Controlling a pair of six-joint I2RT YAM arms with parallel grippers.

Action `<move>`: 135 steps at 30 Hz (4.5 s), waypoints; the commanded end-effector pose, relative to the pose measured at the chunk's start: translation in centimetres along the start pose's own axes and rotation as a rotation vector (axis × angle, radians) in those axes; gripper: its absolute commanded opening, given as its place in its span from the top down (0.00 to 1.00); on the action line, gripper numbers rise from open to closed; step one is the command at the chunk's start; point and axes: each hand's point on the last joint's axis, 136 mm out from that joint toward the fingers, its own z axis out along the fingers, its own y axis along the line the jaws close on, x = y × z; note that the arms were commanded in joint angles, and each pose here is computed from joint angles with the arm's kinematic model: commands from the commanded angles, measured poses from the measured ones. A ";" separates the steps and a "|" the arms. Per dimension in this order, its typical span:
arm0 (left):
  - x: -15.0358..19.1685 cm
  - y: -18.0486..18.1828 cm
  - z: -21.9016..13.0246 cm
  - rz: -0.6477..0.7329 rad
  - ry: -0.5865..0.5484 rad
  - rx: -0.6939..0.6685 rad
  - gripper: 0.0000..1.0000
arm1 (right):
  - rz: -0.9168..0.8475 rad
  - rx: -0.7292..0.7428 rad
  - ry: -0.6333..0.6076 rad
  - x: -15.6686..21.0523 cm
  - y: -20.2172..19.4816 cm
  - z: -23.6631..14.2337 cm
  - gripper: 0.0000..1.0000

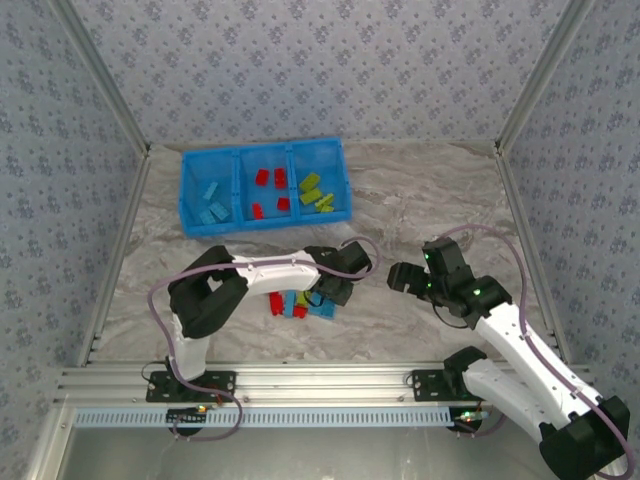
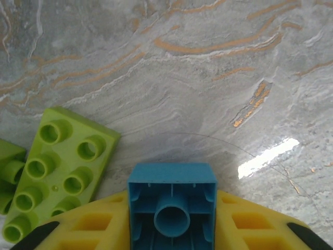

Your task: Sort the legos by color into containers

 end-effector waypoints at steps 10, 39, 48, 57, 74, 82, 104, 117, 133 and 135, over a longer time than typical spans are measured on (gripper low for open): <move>-7.3 3.0 -9.0 -0.118 -0.294 0.079 0.74 | -0.125 -0.414 0.134 2.5 7.4 -1.4 0.12; -10.5 40.6 -14.2 -0.833 -0.453 -0.202 0.51 | -0.108 -0.316 0.030 0.9 6.2 -1.3 0.12; -7.8 24.7 -21.5 -0.504 -0.540 -0.006 0.50 | -0.229 -0.285 0.062 0.7 10.2 1.1 0.12; 1.7 12.2 -22.5 -0.069 -0.432 -0.031 0.50 | -0.425 -0.242 0.172 1.3 16.5 8.6 0.12; 6.5 11.3 -22.9 -0.055 -0.496 -0.022 0.23 | -0.618 -0.093 0.231 2.3 19.9 19.7 0.47; 7.5 9.7 -22.0 0.029 -0.442 0.053 0.04 | -0.605 -0.100 0.181 0.9 20.9 17.4 0.66; 5.6 13.9 -19.6 -0.507 -0.561 -0.034 0.01 | -0.541 -0.045 -0.228 -20.8 24.5 18.5 0.59; 6.8 14.6 -13.9 -0.739 -0.412 0.027 0.01 | -0.504 -0.066 -0.205 -21.5 24.7 11.6 0.45; 5.3 13.5 -4.0 -0.783 -0.143 -0.059 0.31 | -0.600 -0.417 0.058 -2.0 18.3 -3.4 0.20; 5.5 13.2 -3.1 -0.790 -0.126 -0.052 0.41 | -0.596 -0.460 0.121 0.0 17.8 -3.9 0.20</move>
